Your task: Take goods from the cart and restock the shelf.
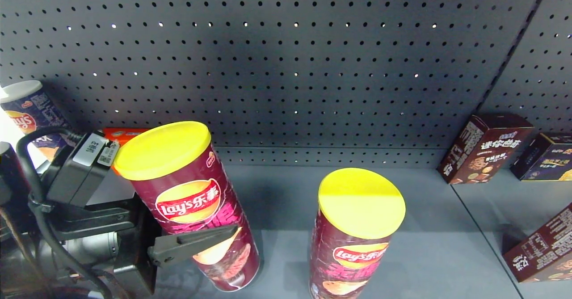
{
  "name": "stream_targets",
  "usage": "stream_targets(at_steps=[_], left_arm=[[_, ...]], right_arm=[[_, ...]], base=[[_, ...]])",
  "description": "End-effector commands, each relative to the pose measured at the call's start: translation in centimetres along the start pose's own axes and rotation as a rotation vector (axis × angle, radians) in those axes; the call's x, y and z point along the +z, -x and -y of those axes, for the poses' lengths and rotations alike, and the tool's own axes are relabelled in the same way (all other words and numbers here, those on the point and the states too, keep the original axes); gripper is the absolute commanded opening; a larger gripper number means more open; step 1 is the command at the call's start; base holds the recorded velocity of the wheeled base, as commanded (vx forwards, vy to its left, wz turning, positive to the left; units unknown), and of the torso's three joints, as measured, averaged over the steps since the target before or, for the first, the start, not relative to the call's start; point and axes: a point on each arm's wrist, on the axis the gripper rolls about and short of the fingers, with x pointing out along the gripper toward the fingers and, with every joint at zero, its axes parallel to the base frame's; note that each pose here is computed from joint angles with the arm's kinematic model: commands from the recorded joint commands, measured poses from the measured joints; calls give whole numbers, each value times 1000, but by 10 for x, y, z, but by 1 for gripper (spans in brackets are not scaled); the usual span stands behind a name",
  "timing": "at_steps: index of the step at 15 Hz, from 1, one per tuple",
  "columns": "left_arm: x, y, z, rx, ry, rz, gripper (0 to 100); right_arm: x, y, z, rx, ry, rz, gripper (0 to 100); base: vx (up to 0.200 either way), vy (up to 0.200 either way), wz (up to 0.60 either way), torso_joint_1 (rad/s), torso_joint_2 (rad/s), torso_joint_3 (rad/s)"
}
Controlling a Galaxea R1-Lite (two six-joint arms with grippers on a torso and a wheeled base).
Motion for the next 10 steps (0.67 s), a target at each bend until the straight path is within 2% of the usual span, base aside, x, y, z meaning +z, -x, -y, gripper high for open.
stream_targets(at_steps=[1,3,4,8,10], left_arm=[[0,0,0,0,-1,1,0],[0,0,0,-2,-1,1,0],[0,0,1,-2,-1,1,0],[-9,5,8,-5,20,-19,0],[-9,7,9,-4,18,-17,0]], right_arm=[[0,1,0,78,46,28,100],[-2,5,3,301,46,121,100],[-3,7,4,341,31,156,100],[-6,13,6,360,-13,212,100],[-6,13,6,365,-16,213,100]], base=[[0,0,0,0,0,0],[0,0,0,0,0,0],[0,0,0,0,0,0],[0,0,0,0,0,0],[0,0,0,0,0,0]])
